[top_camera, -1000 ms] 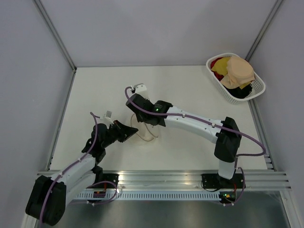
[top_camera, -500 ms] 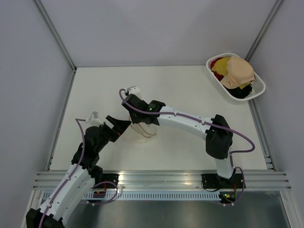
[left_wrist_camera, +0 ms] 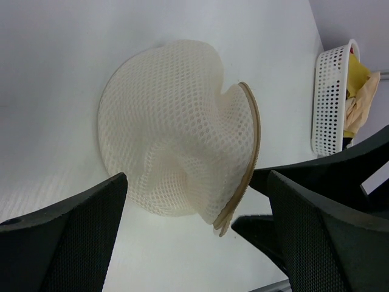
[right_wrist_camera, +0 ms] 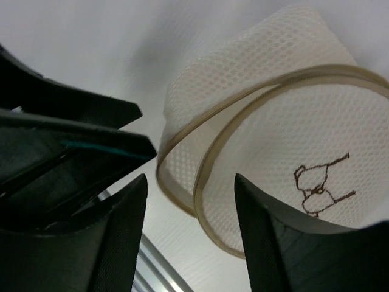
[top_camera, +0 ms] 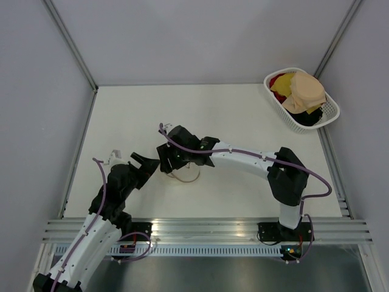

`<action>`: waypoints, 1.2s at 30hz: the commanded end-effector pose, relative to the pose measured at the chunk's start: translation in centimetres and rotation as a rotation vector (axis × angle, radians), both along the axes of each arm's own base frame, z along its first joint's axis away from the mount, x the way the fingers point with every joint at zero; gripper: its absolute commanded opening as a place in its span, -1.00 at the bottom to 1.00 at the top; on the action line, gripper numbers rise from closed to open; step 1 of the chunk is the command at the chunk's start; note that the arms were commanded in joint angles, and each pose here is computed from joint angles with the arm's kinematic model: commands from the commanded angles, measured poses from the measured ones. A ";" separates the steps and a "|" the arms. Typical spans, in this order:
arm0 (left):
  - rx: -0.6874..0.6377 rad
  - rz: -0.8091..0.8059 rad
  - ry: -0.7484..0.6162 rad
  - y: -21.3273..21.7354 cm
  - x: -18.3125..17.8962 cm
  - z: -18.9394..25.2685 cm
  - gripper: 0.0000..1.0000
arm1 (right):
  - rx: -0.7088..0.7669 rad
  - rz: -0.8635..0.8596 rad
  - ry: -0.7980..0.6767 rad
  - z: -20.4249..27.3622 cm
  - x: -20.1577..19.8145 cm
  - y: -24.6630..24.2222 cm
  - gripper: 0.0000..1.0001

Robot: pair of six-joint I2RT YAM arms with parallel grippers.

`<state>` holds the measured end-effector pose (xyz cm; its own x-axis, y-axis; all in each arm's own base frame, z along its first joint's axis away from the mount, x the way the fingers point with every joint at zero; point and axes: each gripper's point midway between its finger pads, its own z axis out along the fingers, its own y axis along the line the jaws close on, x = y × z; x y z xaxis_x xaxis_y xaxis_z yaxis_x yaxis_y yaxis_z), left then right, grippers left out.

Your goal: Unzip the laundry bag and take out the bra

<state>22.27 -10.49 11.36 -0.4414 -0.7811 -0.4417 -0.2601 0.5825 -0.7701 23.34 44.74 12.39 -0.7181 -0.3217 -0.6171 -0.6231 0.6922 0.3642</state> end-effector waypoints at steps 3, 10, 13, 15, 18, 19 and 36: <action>-0.040 -0.031 -0.059 -0.8 0.5 1.8 0.99 | 0.258 0.073 -0.092 9.5 -1.0 0.5 0.53; -0.033 -0.221 -0.133 -3.5 0.2 3.9 0.99 | 0.226 -0.076 -0.250 14.2 -0.3 -5.6 0.96; -0.035 -0.313 -0.179 -4.7 -0.2 5.6 0.99 | 0.195 -0.144 -0.286 15.1 -0.5 -9.0 0.96; -0.022 -0.371 -0.218 -5.3 -0.6 6.7 0.99 | 0.171 -0.203 -0.305 15.3 -1.0 -11.7 0.96; -0.002 -0.425 -0.300 -5.7 -0.9 9.9 0.99 | 0.162 -0.290 -0.321 15.4 -1.7 -15.4 0.96; 0.005 -0.441 -0.323 -5.8 -1.0 10.6 0.99 | 0.164 -0.309 -0.324 15.5 -1.9 -16.3 0.96; -0.008 -0.715 -0.510 -8.9 -3.3 20.0 0.99 | 0.329 -0.368 -0.384 20.1 -4.4 -21.2 0.96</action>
